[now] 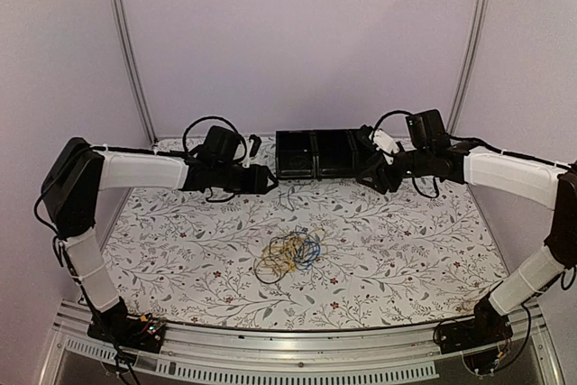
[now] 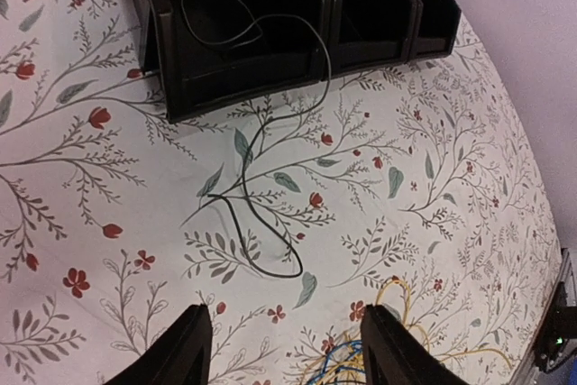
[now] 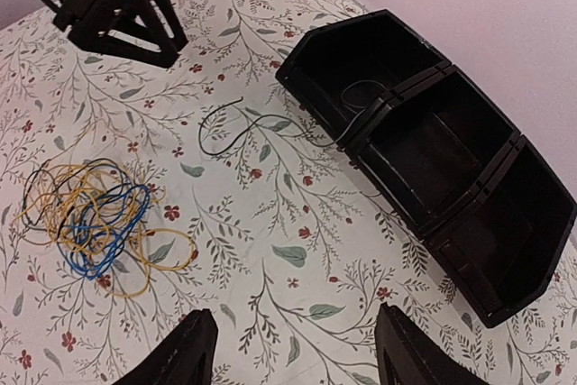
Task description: Untangle the cables
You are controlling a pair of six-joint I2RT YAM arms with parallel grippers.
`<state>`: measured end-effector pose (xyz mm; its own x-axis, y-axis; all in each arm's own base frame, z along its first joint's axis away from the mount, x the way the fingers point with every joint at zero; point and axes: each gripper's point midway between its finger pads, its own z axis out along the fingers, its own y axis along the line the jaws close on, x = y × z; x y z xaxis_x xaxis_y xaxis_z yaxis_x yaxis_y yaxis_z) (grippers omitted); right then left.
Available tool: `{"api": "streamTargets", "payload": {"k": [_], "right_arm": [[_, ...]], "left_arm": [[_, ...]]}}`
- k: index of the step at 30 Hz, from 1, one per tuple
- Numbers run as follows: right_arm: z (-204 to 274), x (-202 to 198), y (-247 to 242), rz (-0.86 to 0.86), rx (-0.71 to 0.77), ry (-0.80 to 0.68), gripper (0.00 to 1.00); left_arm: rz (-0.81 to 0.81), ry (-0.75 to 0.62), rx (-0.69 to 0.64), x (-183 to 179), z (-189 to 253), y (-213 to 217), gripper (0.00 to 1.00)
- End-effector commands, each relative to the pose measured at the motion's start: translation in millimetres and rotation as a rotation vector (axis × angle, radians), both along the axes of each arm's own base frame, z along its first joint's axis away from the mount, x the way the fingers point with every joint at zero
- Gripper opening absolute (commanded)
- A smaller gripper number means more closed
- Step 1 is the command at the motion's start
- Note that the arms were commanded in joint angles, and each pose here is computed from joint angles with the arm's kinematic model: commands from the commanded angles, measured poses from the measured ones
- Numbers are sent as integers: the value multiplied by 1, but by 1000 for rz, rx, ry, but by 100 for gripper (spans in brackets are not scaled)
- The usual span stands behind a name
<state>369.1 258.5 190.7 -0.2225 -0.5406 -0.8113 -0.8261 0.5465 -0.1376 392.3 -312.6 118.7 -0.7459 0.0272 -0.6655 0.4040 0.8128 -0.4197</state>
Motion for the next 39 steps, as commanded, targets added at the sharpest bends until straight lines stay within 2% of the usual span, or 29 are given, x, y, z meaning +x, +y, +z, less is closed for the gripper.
{"api": "streamTargets", "payload": {"k": [1, 6, 9, 13, 16, 19, 20, 22, 29, 34, 39], "right_arm": [[28, -39, -9, 56, 67, -104, 64], [30, -59, -30, 34, 104, -173, 64], [35, -62, -37, 21, 110, -207, 64], [42, -62, -43, 0, 102, -254, 64], [38, -67, -42, 20, 106, -254, 64], [35, -69, -42, 28, 102, -260, 64], [34, -70, -44, 26, 98, -265, 64], [38, -68, -46, 17, 94, -298, 64], [33, -65, -52, 2, 66, -332, 63], [26, -63, -53, -3, 47, -331, 63], [21, -59, -55, -14, 28, -331, 63]], "left_arm": [[-11, 198, -63, -2, -30, -23, 56], [33, 334, -71, 3, -73, -34, 50], [67, 358, -79, 6, -83, -37, 48], [76, 369, -86, 12, -91, -43, 38], [45, 351, -139, 16, -88, -54, 23], [8, 305, -186, 26, -77, -67, 3], [10, 294, -186, 30, -74, -68, 0], [17, 248, -183, 40, -62, -70, 0], [108, -57, -101, 88, 8, -56, 0], [189, -200, -22, 123, 29, -49, 0], [203, -277, 10, 150, 33, -57, 0]]}}
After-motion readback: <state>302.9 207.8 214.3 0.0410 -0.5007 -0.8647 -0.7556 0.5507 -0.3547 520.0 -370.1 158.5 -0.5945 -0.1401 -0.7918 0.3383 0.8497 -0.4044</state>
